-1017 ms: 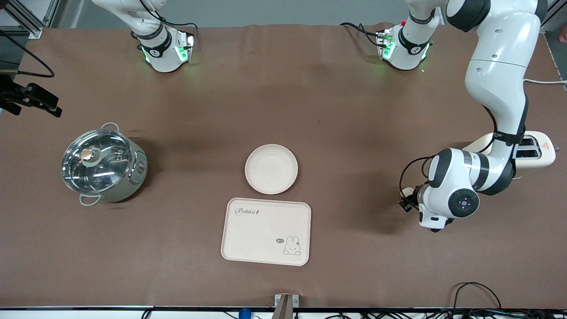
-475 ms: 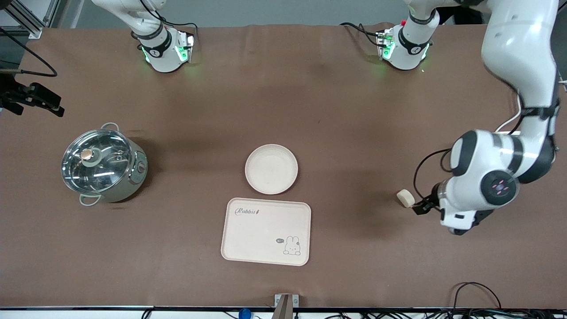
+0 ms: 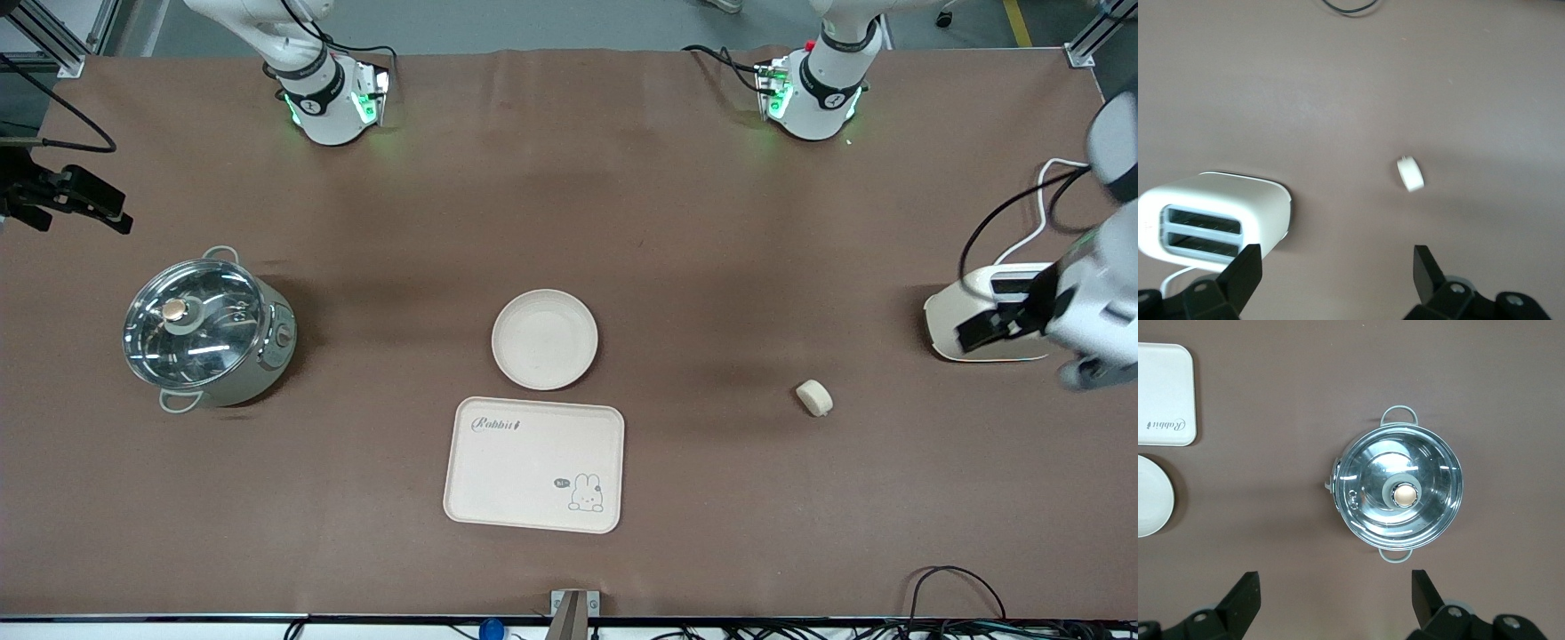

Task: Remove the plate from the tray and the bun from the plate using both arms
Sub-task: 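Open the left gripper to release the bun and raise it away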

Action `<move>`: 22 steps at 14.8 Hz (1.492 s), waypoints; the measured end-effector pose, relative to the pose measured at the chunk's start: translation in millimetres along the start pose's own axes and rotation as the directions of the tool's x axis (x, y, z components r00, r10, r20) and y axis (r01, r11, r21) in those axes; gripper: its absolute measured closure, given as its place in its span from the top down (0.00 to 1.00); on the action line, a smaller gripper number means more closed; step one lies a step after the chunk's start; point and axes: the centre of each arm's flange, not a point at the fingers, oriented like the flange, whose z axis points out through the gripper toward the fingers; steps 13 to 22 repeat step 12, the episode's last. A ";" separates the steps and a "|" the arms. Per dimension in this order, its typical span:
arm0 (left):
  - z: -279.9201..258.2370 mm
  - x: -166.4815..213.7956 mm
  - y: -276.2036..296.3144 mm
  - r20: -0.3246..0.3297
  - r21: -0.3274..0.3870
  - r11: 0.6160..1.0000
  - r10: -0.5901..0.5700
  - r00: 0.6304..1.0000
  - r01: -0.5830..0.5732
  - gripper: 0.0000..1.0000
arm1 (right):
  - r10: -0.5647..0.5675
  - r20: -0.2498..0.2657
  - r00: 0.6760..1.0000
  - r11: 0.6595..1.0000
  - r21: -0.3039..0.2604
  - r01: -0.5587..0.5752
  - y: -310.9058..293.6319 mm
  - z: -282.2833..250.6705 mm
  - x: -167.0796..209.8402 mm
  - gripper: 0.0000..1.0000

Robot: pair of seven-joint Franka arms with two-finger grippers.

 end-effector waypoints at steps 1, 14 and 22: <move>-19.3 -12.9 -4.2 0.005 -0.013 1.000 0.028 1.000 -0.028 1.00 | 0.000 0.000 1.000 1.000 0.000 0.000 0.1 0.0 0.0 1.00; -78.6 -125.6 34.6 0.048 -0.037 0.991 0.133 0.990 -0.131 1.00 | 0.001 0.000 1.000 1.000 0.001 -0.001 0.3 0.0 0.0 1.00; -78.6 -125.6 34.6 0.048 -0.037 0.991 0.133 0.990 -0.131 1.00 | 0.001 0.000 1.000 1.000 0.001 -0.001 0.3 0.0 0.0 1.00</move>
